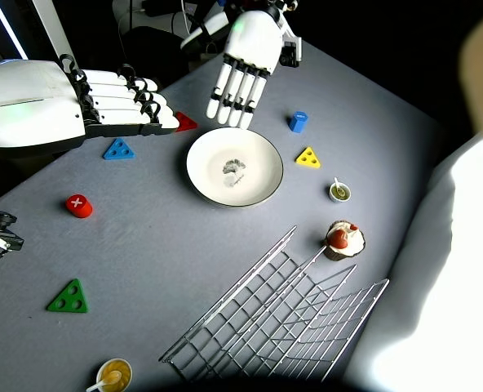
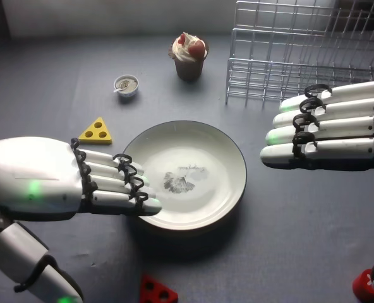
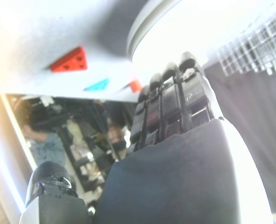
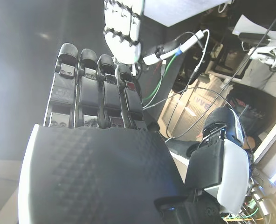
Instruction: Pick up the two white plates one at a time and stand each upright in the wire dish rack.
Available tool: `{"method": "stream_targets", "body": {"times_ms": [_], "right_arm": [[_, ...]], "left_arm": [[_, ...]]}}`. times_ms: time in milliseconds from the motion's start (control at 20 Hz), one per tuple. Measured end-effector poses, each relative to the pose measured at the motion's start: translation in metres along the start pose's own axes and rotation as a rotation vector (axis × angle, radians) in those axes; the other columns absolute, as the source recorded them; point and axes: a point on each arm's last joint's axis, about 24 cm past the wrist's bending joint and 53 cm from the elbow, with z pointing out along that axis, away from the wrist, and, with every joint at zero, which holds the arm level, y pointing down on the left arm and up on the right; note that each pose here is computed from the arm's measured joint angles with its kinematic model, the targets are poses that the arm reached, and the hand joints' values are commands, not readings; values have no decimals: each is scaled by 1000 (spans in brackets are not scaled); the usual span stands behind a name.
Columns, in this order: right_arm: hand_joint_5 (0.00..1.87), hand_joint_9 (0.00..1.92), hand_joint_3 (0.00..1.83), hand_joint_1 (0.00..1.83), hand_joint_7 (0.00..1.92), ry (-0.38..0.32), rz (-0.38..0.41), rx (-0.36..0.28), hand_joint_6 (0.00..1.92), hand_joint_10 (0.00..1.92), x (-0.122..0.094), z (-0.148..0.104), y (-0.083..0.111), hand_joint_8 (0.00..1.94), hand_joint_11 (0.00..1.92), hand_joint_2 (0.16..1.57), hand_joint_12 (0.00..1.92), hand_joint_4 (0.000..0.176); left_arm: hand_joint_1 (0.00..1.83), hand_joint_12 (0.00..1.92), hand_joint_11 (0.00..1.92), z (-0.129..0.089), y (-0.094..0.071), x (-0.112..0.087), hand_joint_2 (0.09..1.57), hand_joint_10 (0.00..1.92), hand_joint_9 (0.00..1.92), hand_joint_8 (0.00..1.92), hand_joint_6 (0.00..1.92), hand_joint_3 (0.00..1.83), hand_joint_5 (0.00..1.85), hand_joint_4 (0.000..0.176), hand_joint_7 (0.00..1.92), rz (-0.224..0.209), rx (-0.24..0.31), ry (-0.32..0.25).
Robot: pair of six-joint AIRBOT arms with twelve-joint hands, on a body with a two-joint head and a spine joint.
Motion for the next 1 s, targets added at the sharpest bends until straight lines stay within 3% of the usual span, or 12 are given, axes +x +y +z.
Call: {"method": "stream_targets", "body": {"times_ms": [300,450,650,800,1000], "right_arm": [[142,204,1,0,198,18,14,15,4,9,9,3,-12,5,205,920,16,0],[167,224,0,5,222,43,34,13,3,7,22,7,-19,5,217,922,15,0],[140,195,1,0,187,-4,68,-41,2,3,17,28,-21,2,207,926,9,0],[155,224,0,0,218,24,81,-59,6,12,27,40,-24,12,228,921,16,0],[168,246,1,20,230,-2,149,10,2,2,14,41,-51,2,240,923,11,0]], "left_arm": [[0,20,111,10,-2,4,886,1,107,2,2,0,28,0,90,-5,16,6],[19,20,118,12,6,8,892,3,117,3,4,1,45,0,103,-13,-4,13],[15,12,103,17,19,19,887,0,106,0,0,0,26,0,85,-28,-42,32],[0,4,78,16,30,19,881,0,87,0,0,0,22,0,78,-36,-66,30],[0,13,98,17,43,18,885,5,95,3,5,0,36,0,84,-46,-95,20]]}}
